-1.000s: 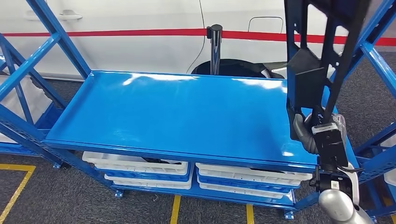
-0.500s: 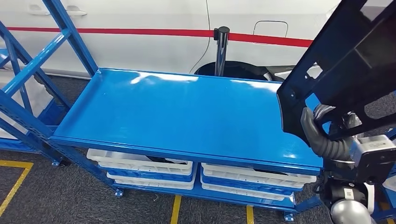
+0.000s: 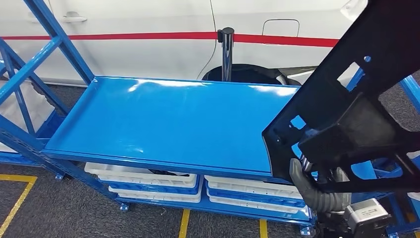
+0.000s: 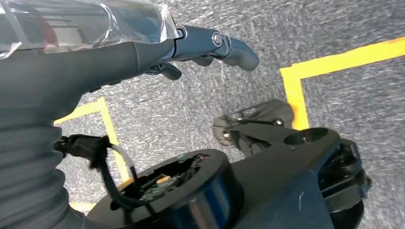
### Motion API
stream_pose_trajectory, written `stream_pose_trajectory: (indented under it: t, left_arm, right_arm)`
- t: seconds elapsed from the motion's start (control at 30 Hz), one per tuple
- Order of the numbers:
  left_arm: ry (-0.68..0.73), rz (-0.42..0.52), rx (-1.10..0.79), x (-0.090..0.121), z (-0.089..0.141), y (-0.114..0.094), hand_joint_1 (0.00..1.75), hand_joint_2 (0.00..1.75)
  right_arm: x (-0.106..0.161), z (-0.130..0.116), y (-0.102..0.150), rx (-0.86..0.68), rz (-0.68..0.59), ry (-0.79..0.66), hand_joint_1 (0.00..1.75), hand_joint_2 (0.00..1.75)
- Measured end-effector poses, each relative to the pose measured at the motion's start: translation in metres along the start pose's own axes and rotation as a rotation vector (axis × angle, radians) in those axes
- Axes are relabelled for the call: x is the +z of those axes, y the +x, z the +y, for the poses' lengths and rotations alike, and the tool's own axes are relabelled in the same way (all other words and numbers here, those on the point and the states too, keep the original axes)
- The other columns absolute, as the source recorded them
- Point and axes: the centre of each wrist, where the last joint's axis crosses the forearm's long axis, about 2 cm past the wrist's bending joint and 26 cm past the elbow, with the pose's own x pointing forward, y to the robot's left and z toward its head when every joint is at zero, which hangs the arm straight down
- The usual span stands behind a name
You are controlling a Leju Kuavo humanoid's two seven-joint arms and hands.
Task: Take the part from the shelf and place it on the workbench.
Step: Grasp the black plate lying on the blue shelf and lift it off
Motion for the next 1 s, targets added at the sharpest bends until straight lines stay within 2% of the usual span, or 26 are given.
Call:
stream_pose_trajectory:
  t: [0.17, 0.43, 0.6, 1.0]
  left_arm:
    - [-0.010, 0.019, -0.020, 0.000, 0.001, 0.000, 0.00, 1.75]
    - [0.007, -0.004, 0.024, 0.001, 0.001, -0.002, 0.00, 1.75]
    - [0.015, 0.023, 0.045, 0.001, 0.001, -0.005, 0.00, 1.75]
    - [-0.002, 0.053, 0.103, 0.001, 0.000, -0.003, 0.00, 1.75]
  right_arm:
    - [0.008, 0.008, 0.005, -0.036, -0.011, -0.003, 1.75, 1.75]
    - [0.016, 0.013, 0.011, -0.055, -0.024, -0.008, 1.75, 1.75]
    - [0.020, 0.016, 0.012, -0.059, -0.018, -0.011, 1.75, 1.75]
    - [0.029, 0.018, 0.017, -0.030, -0.023, -0.090, 1.75, 1.75]
